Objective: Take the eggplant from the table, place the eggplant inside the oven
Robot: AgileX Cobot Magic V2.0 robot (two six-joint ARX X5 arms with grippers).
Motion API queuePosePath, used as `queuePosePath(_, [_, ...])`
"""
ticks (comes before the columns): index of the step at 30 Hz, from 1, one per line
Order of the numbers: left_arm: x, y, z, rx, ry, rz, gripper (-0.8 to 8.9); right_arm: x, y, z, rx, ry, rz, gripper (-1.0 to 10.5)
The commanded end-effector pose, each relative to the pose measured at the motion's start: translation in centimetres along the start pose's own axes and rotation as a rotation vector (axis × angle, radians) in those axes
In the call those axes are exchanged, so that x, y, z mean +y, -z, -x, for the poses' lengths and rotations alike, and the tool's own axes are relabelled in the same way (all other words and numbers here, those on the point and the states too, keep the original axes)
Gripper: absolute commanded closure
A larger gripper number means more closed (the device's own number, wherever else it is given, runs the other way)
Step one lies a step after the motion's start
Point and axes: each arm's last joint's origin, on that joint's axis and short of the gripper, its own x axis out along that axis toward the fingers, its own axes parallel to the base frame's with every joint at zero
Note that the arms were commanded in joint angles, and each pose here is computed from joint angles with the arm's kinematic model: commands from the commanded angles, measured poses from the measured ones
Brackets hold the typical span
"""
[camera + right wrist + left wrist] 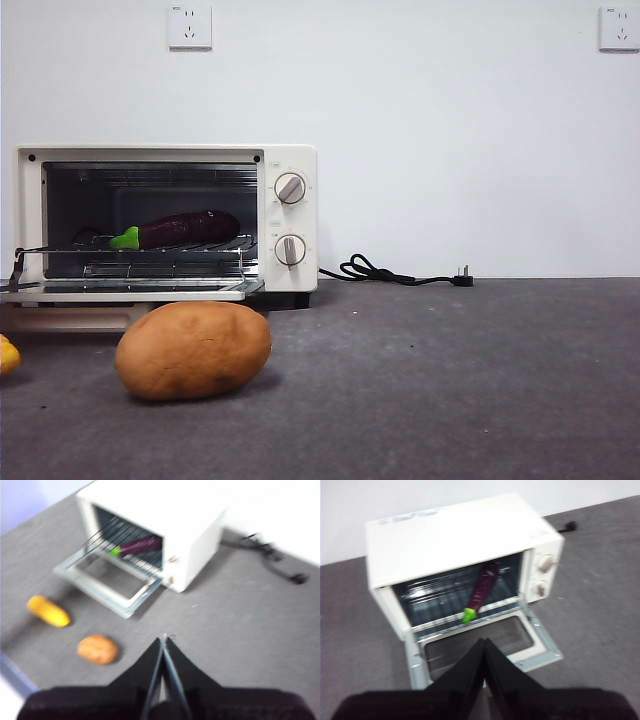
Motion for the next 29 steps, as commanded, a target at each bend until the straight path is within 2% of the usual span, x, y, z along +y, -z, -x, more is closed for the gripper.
queuePosePath(1, [1.0,-0.3,-0.9,-0.001,-0.035,0.013,8.19,-0.6,1.1,2.1,-0.026,0.098,0.007,9.6])
queuePosePath(7, [3.4,-0.3,-4.3,0.064,-0.008,0.095,8.19,-1.6,3.3,5.7,-0.099,0.254,0.002,9.6])
queuePosePath(13, [6.1,0.3,-7.8,0.154,0.002,0.168,8.19,-2.0,6.6,6.7,-0.083,0.344,0.007,9.6])
queuePosePath(20, [9.7,1.9,-11.4,0.238,0.018,0.269,8.19,-2.0,10.2,5.7,-0.016,0.383,0.022,9.6])
queuePosePath(24, [11.9,3.4,-13.4,0.305,0.008,0.312,8.19,-1.9,10.8,5.1,0.01,0.391,0.03,9.6])
queuePosePath(29, [15.6,5.8,-15.4,0.33,0.049,0.43,8.19,-1.9,10.9,4.9,0.013,0.387,0.013,9.6])
